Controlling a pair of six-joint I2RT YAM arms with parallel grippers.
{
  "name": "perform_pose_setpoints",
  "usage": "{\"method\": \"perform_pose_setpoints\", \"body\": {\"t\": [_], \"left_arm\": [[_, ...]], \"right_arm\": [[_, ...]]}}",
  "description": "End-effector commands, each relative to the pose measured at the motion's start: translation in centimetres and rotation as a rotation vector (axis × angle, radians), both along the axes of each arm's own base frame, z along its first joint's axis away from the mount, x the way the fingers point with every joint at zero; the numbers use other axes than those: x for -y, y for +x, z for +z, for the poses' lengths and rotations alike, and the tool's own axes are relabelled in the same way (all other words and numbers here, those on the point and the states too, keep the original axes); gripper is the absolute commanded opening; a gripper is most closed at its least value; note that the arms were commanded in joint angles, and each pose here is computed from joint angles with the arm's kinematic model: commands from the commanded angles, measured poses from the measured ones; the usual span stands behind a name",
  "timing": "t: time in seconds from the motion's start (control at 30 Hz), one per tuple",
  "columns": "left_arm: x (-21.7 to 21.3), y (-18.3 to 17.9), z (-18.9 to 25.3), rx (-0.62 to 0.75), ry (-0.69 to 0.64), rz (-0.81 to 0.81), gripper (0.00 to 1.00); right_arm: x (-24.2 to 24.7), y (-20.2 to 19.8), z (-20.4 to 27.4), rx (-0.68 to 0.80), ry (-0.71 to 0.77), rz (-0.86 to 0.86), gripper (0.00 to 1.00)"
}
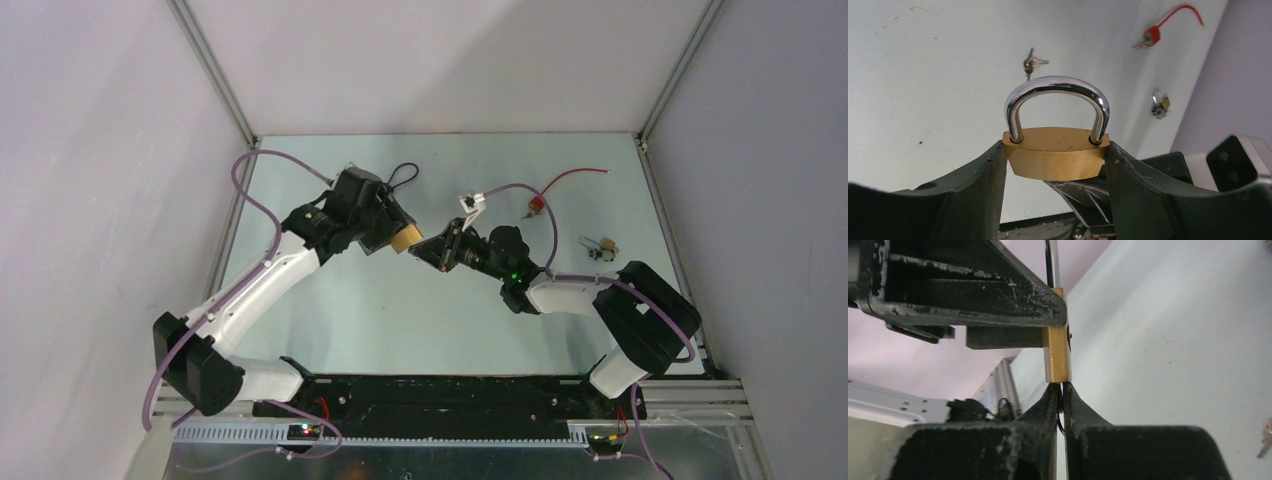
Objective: Unlock with the key
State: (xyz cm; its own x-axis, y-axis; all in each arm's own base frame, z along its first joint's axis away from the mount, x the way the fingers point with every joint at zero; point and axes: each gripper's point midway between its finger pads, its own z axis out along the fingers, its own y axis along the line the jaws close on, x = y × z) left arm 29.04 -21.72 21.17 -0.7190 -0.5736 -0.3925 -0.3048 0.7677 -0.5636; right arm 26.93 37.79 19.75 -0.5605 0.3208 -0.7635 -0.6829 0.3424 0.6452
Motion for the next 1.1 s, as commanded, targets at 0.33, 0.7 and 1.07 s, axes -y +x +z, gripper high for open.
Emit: {"method": "perform_pose_setpoints", "body": {"t": [0.33,0.7,1.07], "left_arm": [[5.9,-3.5,8.8,0.362,-0.397,-0.34,0.0],[4.3,-3.0,11.2,0.572,-0.461,-0.269,0.0],[1.4,-1.0,9.1,0.481,-0.301,-0.1,0.0]], "right_arm": [[1.7,0.6,11.0,-0.052,0.346,0.176,0.0],[2.6,0.0,12.4,-0.03,0.35,0.197,0.18],[4.4,-0.9,9.6,0.259,0.083,-0.03,0.8]]}}
